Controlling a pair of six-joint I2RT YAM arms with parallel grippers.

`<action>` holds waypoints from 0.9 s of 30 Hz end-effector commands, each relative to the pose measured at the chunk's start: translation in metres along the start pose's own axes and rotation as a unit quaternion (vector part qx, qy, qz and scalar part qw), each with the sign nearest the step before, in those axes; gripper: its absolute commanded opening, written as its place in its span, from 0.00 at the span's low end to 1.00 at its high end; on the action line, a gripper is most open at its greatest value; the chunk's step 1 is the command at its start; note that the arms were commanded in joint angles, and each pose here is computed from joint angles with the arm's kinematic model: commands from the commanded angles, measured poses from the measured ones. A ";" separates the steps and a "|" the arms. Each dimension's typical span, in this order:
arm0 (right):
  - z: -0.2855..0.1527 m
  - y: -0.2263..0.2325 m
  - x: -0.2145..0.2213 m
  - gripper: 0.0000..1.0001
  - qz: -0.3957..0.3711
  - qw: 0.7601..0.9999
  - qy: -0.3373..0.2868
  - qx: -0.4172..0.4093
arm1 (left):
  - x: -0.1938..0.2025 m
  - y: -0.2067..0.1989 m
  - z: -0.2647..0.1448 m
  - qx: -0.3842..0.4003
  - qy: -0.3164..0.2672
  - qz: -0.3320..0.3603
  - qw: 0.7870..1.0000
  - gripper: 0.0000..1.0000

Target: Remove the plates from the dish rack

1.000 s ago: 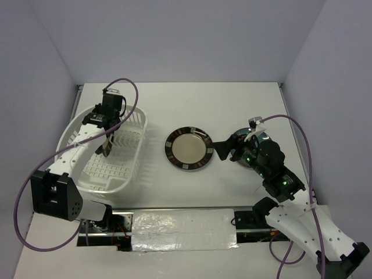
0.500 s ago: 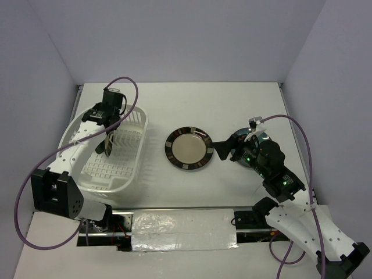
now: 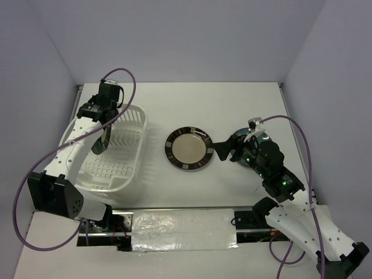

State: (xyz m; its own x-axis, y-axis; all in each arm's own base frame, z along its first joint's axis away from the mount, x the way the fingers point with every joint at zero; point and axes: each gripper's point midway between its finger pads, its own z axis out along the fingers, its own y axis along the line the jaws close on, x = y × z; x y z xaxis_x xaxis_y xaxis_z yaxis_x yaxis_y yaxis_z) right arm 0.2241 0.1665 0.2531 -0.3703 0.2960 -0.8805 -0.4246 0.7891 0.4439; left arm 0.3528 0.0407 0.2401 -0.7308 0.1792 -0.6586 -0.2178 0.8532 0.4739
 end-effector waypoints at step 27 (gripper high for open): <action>-0.002 0.005 -0.012 0.80 -0.006 1.000 -0.023 -0.009 | -0.110 0.041 -0.104 0.087 -0.203 -0.182 0.958 0.00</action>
State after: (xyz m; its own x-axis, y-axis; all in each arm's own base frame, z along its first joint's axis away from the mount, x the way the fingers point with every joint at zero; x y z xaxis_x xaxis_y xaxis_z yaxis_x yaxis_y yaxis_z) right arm 0.2240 0.1664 0.2534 -0.3694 0.2966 -0.8807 -0.4250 0.7888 0.4439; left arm 0.3528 0.0111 0.3015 -0.5922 0.0903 -0.8007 -0.2157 0.9397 0.2655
